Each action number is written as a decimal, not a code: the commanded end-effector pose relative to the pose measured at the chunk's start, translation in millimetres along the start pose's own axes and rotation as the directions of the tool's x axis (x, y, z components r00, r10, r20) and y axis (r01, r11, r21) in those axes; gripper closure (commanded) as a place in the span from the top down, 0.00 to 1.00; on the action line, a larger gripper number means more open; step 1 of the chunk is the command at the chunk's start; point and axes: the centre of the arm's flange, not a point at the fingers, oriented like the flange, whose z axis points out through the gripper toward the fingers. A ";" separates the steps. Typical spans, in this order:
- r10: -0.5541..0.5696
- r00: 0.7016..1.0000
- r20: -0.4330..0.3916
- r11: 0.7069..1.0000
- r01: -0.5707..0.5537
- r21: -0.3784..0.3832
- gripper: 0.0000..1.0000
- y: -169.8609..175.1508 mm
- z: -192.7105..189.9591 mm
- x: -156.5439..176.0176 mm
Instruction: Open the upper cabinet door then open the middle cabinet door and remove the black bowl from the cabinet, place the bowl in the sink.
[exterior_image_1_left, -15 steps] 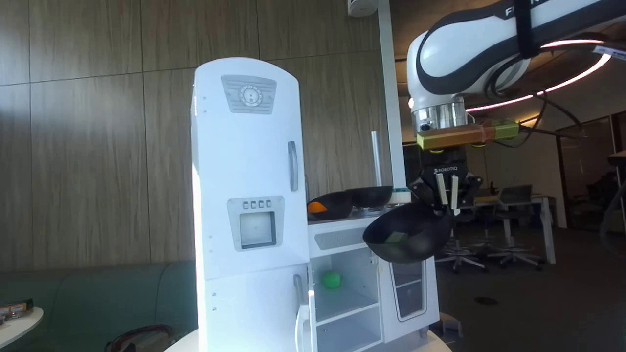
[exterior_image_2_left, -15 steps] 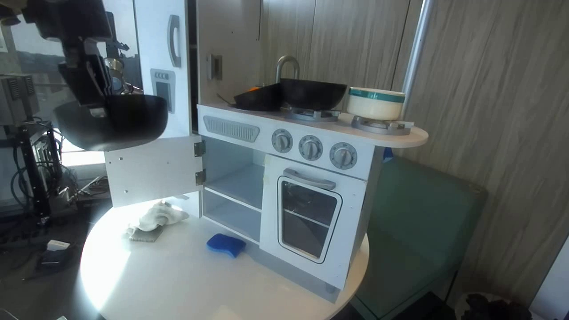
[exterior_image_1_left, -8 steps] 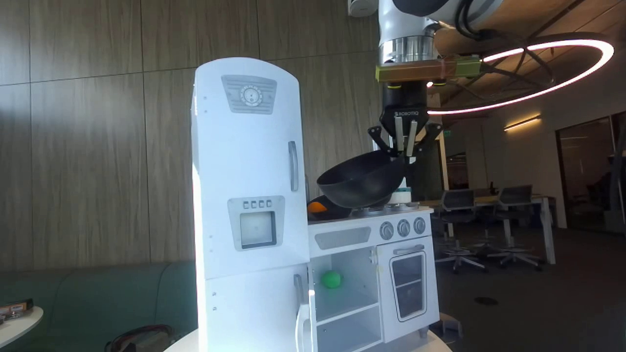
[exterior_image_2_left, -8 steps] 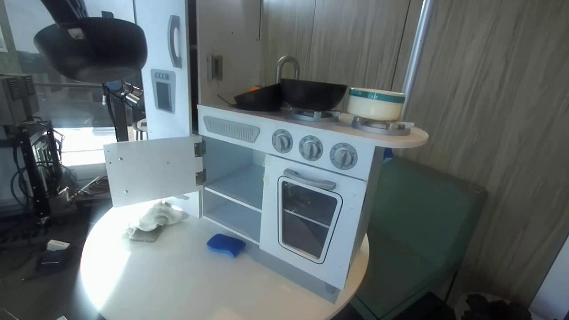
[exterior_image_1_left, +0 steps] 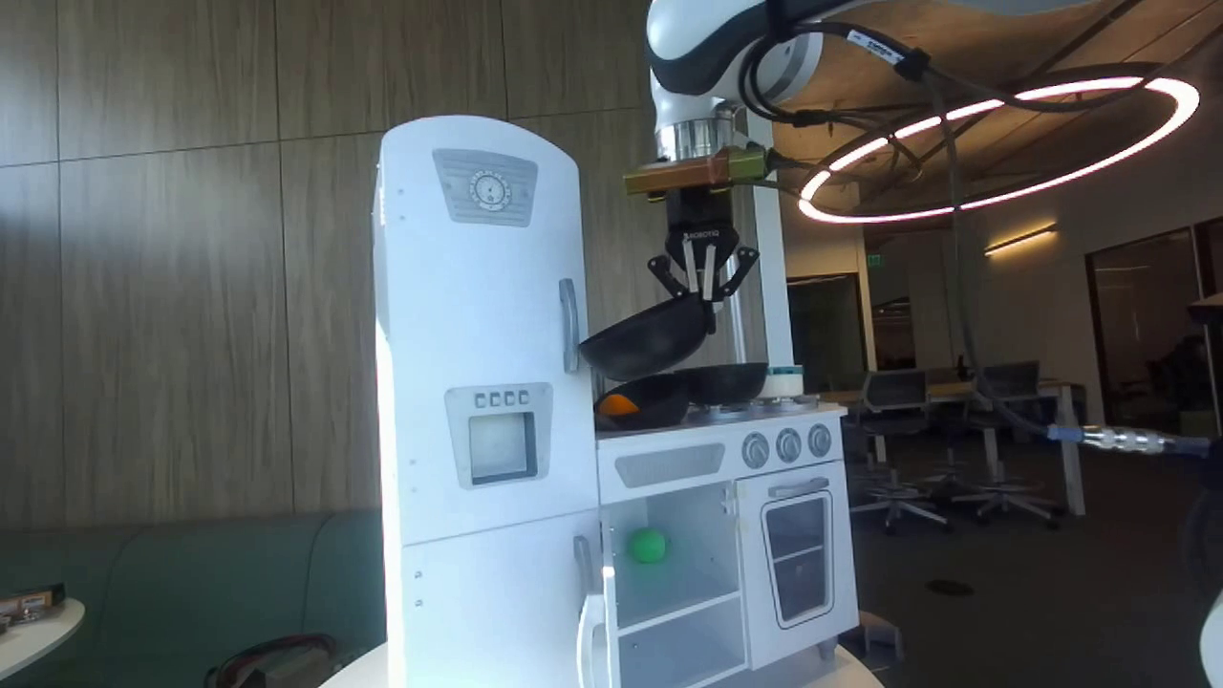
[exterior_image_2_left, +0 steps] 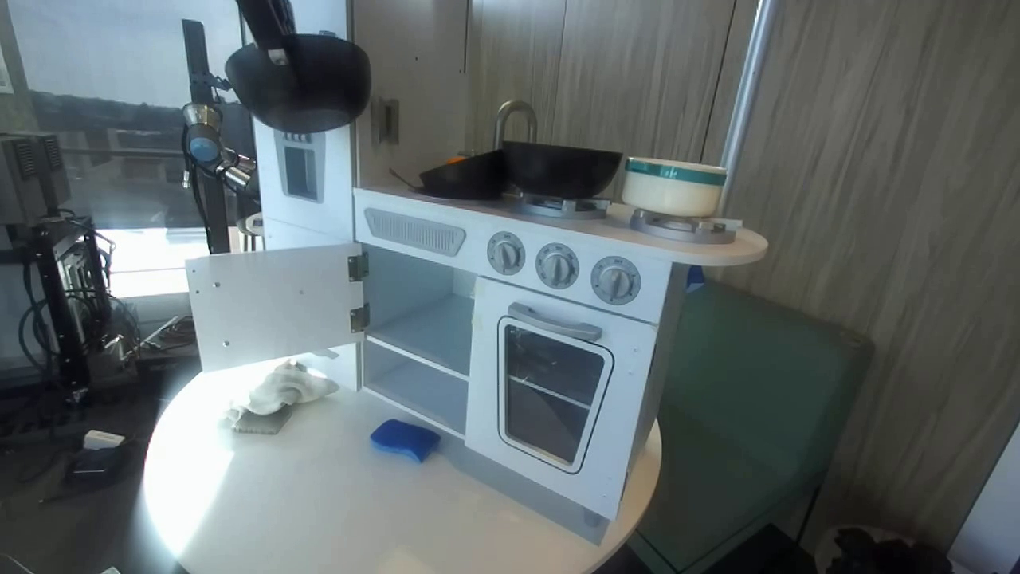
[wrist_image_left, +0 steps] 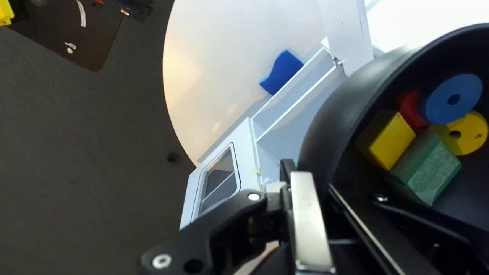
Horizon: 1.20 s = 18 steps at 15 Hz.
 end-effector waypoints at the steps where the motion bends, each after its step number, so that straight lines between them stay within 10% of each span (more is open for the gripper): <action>1: 0.201 0.980 -0.018 0.979 -0.201 -0.018 0.02 -32.0 -5.4 58.7; 7: 0.364 0.929 -0.064 0.931 -0.363 0.028 0.02 -58.5 8.5 100.3; 18: 0.378 0.925 -0.051 0.926 -0.377 0.014 0.02 -98.6 60.7 148.7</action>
